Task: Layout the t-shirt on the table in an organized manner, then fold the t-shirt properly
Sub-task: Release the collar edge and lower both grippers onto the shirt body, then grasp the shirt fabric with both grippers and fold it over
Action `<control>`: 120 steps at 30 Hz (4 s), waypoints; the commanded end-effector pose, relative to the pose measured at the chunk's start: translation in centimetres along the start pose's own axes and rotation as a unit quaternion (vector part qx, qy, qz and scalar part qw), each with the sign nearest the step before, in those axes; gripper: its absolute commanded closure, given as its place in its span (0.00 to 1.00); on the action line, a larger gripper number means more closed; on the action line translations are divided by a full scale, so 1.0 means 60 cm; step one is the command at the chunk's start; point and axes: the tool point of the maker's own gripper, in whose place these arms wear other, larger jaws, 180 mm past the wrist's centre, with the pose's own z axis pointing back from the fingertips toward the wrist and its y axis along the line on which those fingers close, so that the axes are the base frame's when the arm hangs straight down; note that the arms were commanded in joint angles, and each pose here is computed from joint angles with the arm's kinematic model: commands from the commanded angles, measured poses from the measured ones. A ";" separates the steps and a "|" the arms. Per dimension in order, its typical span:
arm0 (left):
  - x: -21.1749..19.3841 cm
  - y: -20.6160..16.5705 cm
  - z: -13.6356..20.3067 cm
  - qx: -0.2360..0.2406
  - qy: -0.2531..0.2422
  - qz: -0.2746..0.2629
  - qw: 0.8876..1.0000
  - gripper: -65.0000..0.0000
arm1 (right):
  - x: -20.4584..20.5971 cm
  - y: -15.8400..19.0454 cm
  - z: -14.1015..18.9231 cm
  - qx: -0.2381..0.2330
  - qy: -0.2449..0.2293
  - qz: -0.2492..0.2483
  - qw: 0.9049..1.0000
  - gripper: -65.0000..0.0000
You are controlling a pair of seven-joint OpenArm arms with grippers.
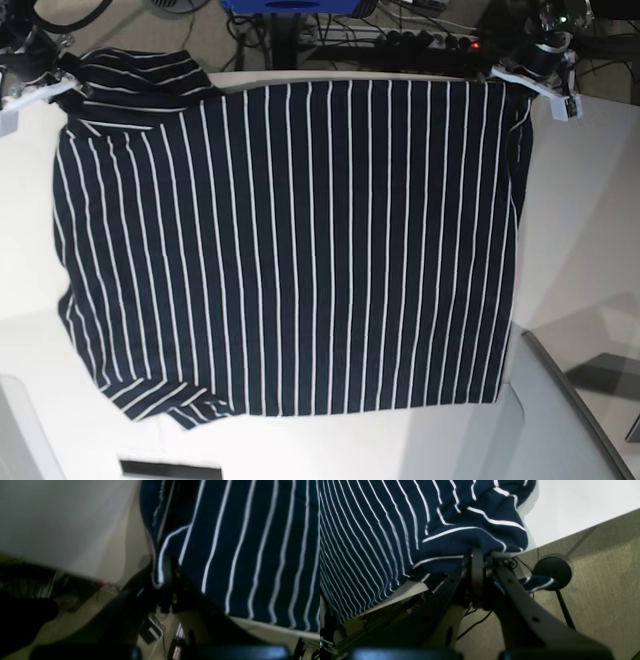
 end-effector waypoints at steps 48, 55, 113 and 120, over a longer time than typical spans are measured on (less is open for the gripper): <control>0.112 -0.006 0.027 -0.007 -0.059 0.056 0.997 1.00 | 0.084 0.046 0.000 0.025 -0.002 0.046 0.999 1.00; 0.173 -0.042 -0.002 -0.031 -0.073 0.057 0.995 1.00 | 0.158 0.082 -0.015 0.027 -0.018 0.049 0.998 1.00; 0.364 -0.183 -0.171 -0.062 -0.127 -0.027 0.990 1.00 | 0.371 0.228 -0.216 0.075 -0.061 0.131 0.987 0.64; 0.409 -0.146 -0.153 -0.044 -0.171 -0.041 0.984 0.20 | 0.405 0.190 -0.139 0.044 -0.146 0.185 0.971 0.43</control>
